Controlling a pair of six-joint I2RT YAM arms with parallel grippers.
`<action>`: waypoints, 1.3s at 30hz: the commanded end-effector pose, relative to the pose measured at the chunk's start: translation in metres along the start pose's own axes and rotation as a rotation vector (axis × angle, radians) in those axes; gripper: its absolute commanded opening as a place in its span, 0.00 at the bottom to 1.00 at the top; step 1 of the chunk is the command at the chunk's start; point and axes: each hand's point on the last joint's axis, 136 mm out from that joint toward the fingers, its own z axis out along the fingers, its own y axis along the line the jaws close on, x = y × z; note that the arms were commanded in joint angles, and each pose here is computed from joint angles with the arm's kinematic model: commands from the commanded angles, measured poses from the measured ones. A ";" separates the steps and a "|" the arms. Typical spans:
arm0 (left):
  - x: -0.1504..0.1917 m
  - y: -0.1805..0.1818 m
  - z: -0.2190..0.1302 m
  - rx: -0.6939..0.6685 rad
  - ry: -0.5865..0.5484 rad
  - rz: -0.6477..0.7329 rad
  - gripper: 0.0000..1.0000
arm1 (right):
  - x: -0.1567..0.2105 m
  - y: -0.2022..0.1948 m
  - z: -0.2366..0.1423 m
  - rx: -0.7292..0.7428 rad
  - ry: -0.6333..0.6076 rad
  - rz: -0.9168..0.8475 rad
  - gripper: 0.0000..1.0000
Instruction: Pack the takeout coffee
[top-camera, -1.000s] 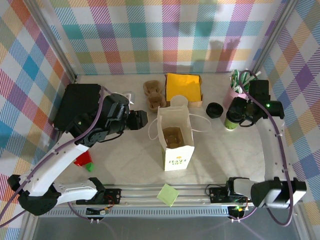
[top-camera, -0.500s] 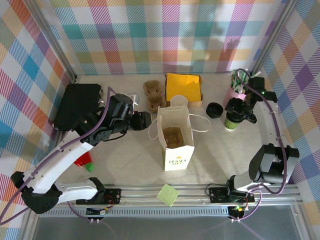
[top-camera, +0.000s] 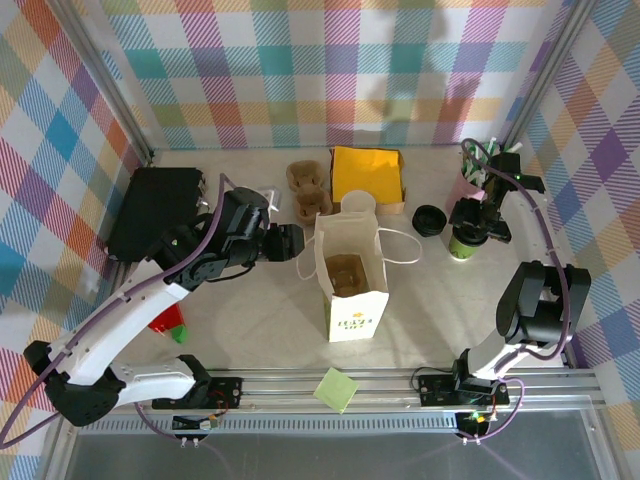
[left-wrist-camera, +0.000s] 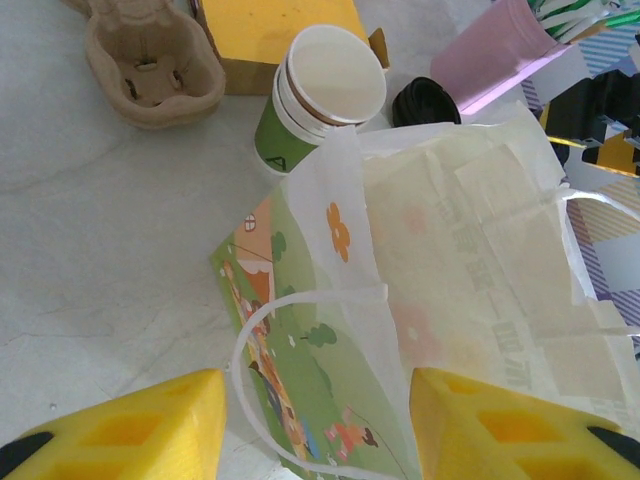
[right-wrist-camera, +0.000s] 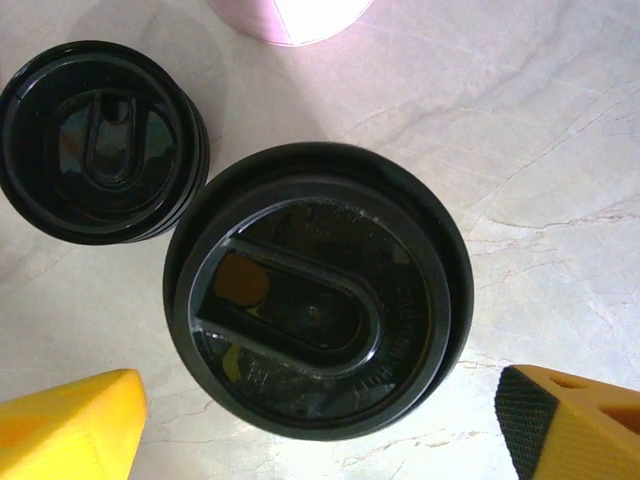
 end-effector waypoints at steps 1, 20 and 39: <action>-0.002 0.002 0.003 0.000 -0.007 0.014 0.51 | -0.010 -0.004 0.003 0.022 -0.005 -0.021 0.90; 0.000 0.005 0.006 -0.007 0.004 0.012 0.52 | -0.010 -0.001 0.015 0.015 0.040 -0.034 0.85; -0.001 0.007 0.010 -0.013 0.013 0.002 0.53 | 0.002 0.002 0.031 0.021 0.123 -0.035 0.78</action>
